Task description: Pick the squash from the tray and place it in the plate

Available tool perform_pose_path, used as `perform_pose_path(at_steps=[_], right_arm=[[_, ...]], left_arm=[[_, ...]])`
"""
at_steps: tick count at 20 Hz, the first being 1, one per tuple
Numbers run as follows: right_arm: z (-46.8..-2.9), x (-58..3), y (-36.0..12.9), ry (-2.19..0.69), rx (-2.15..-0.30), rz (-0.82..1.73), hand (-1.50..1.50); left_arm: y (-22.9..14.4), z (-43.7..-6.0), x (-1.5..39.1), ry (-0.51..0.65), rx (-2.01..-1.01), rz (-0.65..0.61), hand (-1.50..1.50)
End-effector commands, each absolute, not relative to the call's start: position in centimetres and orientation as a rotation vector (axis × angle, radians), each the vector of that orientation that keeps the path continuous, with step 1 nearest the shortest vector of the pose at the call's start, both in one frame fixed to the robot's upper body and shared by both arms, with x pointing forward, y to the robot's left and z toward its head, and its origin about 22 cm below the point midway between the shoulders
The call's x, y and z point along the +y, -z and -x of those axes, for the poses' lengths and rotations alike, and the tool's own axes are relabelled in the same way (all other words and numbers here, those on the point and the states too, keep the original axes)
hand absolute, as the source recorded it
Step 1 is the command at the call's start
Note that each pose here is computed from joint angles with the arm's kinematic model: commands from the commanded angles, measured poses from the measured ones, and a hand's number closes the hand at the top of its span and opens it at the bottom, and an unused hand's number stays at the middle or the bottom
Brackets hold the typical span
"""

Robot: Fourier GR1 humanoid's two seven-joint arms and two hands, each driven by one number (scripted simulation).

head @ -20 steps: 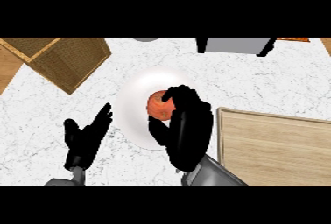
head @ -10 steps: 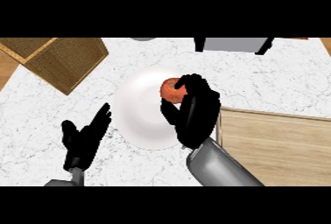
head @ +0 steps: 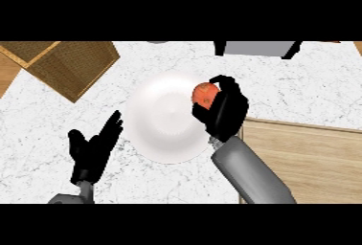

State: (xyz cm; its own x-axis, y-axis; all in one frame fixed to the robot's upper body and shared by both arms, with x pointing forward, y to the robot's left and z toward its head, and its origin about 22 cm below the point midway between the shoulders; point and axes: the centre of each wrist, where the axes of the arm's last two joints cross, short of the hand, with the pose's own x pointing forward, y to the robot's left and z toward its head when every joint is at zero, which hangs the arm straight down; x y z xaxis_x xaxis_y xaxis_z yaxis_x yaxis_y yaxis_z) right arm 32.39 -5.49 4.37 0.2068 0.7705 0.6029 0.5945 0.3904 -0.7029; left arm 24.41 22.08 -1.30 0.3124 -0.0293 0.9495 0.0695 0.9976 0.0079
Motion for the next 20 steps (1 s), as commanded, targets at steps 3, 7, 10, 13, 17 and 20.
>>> perform_pose_path(at_steps=[3, 7, 10, 13, 17, 20], right_arm=[[-33.9, -5.7, -1.5, -0.135, -1.274, 1.111, -1.5], [-35.1, -4.8, -2.7, -0.064, -1.414, 1.015, -1.5], [-34.7, -5.0, -1.8, 0.024, -1.538, 0.988, -1.5], [-35.0, -4.8, -2.8, 0.169, -1.636, 0.959, -1.5], [-34.6, -4.8, -2.7, 0.281, -1.629, 0.904, -1.5], [-31.4, -4.6, -1.4, 0.292, -1.616, 0.805, -1.5]], left_arm=[[2.4, -24.3, 21.9, 0.073, -1.224, 0.044, 0.0], [2.8, -23.7, 21.7, 0.088, -1.2, 0.052, 0.0], [2.3, -24.2, 23.5, 0.07, -1.22, 0.025, 0.0], [1.3, -24.9, 23.1, 0.061, -1.22, 0.016, 0.0], [2.9, -24.2, 22.8, 0.046, -1.214, 0.021, 0.0], [3.6, -23.2, 23.2, 0.031, -1.182, 0.006, 0.0]])
